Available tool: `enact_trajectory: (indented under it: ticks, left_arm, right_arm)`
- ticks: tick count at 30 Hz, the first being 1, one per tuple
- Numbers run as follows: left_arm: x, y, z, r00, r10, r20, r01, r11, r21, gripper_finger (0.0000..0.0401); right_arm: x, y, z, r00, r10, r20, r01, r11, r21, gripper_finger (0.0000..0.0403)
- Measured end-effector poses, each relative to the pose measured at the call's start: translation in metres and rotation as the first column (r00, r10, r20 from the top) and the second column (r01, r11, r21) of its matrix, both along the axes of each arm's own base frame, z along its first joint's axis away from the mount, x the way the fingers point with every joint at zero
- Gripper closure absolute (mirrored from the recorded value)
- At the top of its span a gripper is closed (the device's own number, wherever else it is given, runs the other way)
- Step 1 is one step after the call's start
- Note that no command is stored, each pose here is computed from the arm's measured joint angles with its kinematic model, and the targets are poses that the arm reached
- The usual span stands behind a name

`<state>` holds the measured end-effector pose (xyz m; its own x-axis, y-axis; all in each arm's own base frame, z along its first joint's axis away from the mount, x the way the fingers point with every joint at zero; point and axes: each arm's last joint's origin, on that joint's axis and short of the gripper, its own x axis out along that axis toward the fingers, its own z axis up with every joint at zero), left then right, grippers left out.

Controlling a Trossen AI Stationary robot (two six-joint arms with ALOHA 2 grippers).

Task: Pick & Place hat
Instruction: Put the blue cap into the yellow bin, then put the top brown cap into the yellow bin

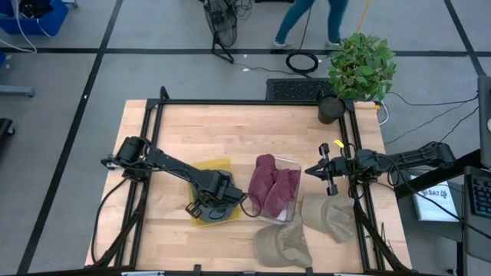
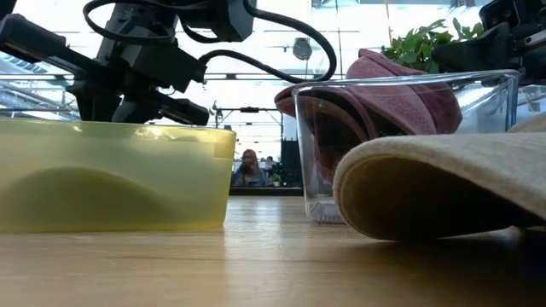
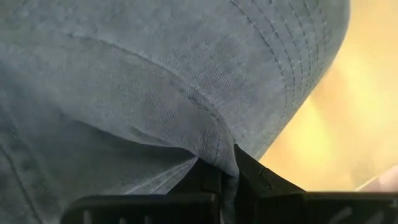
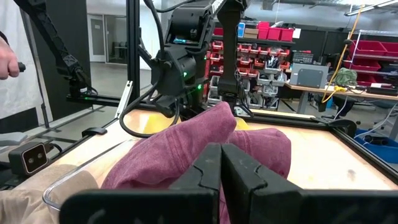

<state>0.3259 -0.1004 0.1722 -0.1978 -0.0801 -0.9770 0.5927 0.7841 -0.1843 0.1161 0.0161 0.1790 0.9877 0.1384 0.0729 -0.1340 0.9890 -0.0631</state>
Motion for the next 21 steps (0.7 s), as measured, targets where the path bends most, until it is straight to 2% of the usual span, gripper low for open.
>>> enact_trajectory:
  ticks: [5,11,16,21]
  left_arm:
    - [-0.001,0.000,0.003,0.994,0.111,-0.002,-0.111,0.993,0.029,0.0375]
    - [-0.004,-0.001,0.018,0.967,0.252,-0.030,-0.247,0.962,0.118,0.0308]
    - [-0.002,-0.006,0.044,0.964,0.265,0.009,-0.263,0.955,0.134,0.0259]
    - [0.000,-0.014,0.070,0.968,0.237,0.078,-0.246,0.960,0.134,0.0237]
  right_arm:
    - [0.000,0.000,0.000,1.000,0.000,0.000,0.000,1.000,0.000,0.0403]
    - [0.000,0.000,0.000,1.000,0.000,0.004,0.000,1.000,0.001,0.0403]
    - [0.000,0.000,0.001,1.000,0.000,0.009,-0.001,1.000,0.001,0.0403]
    - [0.000,0.000,0.001,1.000,0.001,0.009,-0.001,1.000,0.001,0.0403]
